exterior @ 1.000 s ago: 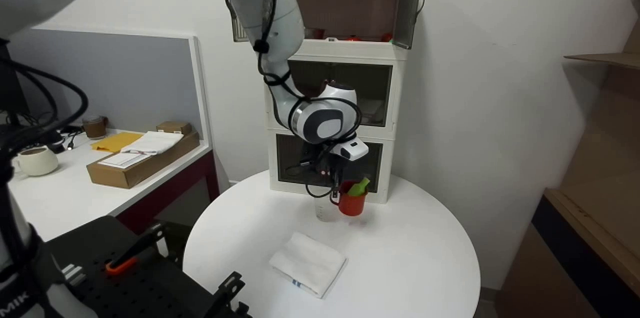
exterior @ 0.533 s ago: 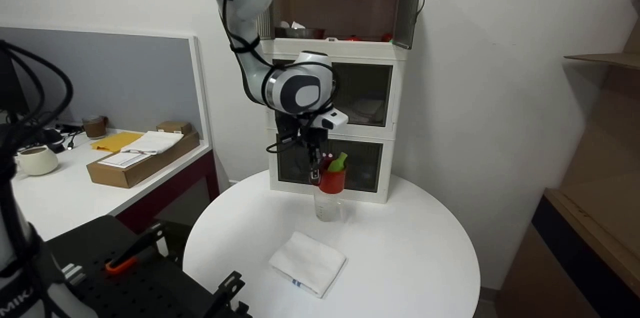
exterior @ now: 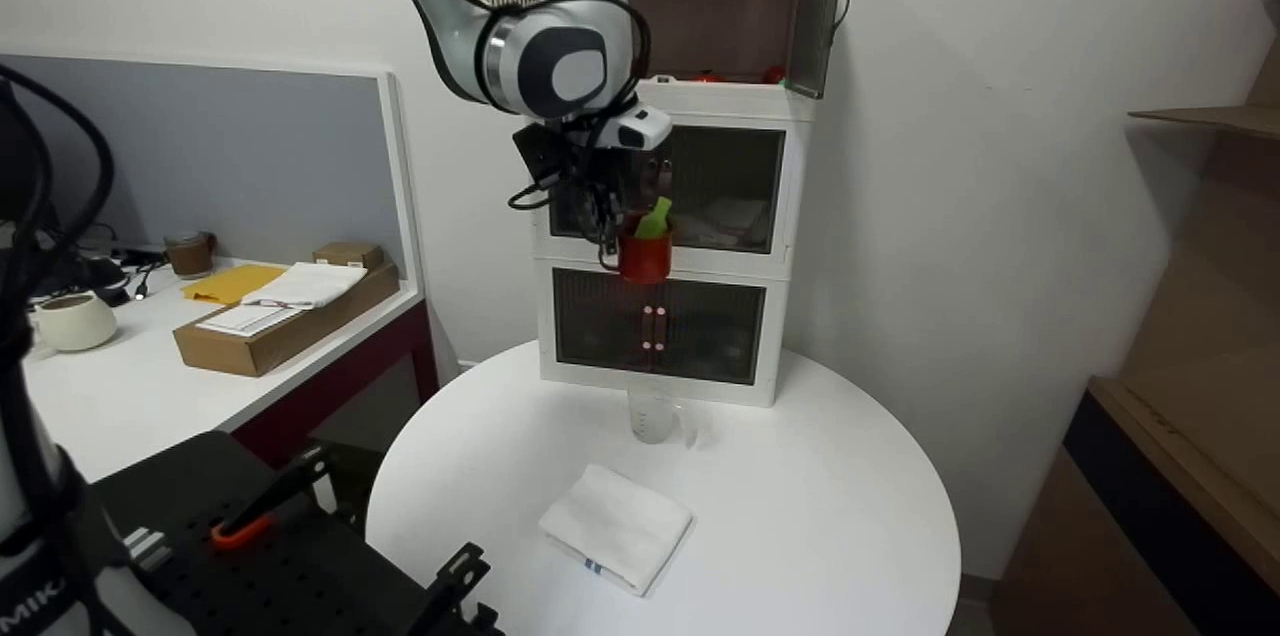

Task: Put the cup into the top compartment

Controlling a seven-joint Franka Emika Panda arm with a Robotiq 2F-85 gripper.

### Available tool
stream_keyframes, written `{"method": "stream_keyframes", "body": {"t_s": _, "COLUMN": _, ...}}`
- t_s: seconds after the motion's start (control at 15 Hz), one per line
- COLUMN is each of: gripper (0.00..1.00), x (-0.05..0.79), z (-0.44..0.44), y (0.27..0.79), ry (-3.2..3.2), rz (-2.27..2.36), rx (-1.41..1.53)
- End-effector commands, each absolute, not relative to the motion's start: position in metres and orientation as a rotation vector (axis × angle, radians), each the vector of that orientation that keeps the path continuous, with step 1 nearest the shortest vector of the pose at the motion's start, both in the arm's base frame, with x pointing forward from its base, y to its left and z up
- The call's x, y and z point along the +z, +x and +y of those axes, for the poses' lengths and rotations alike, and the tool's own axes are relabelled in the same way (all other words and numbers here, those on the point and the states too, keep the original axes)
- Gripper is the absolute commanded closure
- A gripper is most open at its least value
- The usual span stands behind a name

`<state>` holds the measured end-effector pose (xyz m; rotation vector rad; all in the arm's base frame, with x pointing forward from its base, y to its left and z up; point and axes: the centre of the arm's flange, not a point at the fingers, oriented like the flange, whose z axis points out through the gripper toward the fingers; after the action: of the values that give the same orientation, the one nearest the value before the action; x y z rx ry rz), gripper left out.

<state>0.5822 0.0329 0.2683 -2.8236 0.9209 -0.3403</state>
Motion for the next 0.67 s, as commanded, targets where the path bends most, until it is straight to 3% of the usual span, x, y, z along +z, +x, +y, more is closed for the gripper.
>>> {"method": "stream_keyframes", "body": {"t_s": 0.0, "gripper": 0.96, "x": 0.322, "z": 0.039, "y": 0.565, "ry": -2.698, "rz": 0.865, "rx": -0.422}}
{"method": "stream_keyframes", "body": {"t_s": 0.6, "gripper": 0.96, "x": 0.414, "z": 0.038, "y": 0.563, "ry": -2.597, "rz": 0.785, "rx": -0.429}}
